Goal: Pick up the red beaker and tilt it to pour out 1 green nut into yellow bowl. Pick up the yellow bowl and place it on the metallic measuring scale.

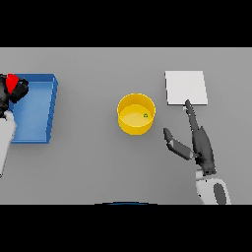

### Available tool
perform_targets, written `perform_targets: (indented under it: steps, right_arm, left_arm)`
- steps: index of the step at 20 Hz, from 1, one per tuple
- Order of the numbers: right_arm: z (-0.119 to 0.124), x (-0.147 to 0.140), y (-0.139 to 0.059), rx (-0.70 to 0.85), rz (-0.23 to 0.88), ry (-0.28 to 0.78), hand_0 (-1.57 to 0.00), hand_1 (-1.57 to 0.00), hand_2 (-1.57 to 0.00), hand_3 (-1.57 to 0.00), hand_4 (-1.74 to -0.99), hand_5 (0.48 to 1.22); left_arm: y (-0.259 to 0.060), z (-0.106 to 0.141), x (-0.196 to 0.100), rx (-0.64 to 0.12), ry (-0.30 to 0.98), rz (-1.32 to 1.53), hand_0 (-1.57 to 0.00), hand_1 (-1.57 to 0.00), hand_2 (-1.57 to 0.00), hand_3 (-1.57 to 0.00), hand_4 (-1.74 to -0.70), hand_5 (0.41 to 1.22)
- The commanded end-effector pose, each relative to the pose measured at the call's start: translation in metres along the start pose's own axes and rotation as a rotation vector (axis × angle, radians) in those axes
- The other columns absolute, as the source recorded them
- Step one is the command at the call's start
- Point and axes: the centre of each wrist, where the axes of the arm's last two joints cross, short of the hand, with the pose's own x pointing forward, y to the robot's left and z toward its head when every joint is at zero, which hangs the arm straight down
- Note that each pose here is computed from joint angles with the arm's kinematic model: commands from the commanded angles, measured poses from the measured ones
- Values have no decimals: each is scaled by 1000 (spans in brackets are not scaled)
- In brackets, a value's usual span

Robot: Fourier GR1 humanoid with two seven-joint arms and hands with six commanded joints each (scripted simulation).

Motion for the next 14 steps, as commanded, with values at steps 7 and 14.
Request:
perform_targets:
  steps: [7, 14]
  right_arm:
    - [3, 0, -3, -10, -15, -9, 1, 1, 1, 1, -1005, 634]
    - [2, -2, 0, 4, 0, 8, 1, 1, 1, 1, -1019, 643]
  left_arm:
    - [2, 9, -11, -70, 12, -55, -772, -637, -652, -614, -920, 677]
    - [-2, 4, -14, -105, -23, -127, -161, -133, -136, -128, -796, 649]
